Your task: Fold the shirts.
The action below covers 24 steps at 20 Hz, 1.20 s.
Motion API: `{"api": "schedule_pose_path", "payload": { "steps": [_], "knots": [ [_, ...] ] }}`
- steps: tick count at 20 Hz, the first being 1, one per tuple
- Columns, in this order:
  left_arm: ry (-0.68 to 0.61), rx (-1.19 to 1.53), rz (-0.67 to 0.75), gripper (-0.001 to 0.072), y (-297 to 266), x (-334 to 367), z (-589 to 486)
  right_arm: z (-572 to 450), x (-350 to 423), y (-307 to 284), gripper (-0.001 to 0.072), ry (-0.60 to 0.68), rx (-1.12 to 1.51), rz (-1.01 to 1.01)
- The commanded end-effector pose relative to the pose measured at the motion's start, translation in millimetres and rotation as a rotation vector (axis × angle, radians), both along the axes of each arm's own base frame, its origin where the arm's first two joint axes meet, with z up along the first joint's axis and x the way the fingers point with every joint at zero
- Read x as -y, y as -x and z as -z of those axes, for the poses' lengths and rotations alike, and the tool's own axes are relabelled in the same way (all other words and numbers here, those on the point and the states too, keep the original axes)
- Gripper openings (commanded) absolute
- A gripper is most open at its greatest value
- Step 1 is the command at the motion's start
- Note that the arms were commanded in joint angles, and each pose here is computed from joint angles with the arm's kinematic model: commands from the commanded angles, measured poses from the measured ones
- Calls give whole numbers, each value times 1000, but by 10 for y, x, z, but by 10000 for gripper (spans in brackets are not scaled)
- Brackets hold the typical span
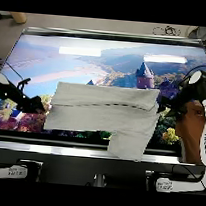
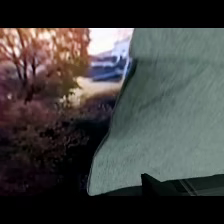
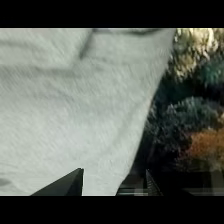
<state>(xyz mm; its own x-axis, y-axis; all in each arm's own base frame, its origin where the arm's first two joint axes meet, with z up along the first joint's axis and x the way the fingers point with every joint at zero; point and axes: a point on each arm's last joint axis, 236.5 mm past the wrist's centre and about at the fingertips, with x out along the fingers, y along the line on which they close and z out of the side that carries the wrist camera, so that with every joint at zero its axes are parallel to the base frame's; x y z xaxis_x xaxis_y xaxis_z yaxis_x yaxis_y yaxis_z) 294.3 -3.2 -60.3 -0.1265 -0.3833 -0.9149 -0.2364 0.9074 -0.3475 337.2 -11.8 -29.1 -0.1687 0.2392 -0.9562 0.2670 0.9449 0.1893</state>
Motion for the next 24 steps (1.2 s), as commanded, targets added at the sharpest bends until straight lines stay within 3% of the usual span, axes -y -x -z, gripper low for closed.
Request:
{"api": "schedule_pose_path", "payload": {
  "steps": [1, 9, 10, 12, 13, 16, 21, 24],
  "knots": [
    [-8, -19, -35, 479, 508, 88, 330, 113, -68, 273, 428, -10, 14, -11],
    [-23, 4, -45, 479, 478, 207, 539, 94, -24, 302, 429, 9, 16, -25],
    [-33, 12, -48, 454, 440, 236, 563, 82, -39, 339, 432, -1, 10, -49],
    [-49, 39, -59, 87, 358, 275, 580, 130, -78, 520, 488, -14, -11, -72],
    [-54, 53, -53, 28, 332, 288, 576, 211, -105, 667, 488, -17, -28, -68],
    [-55, 68, -40, 27, 298, 294, 550, 559, -292, 1119, 488, -65, -68, -95],
    [-51, 75, -36, 27, 313, 306, 476, 844, -572, 1324, 479, -127, -81, -72],
    [-50, 83, -34, 27, 315, 310, 433, 929, -719, 1297, 420, -164, -50, -28]
  ]
}}
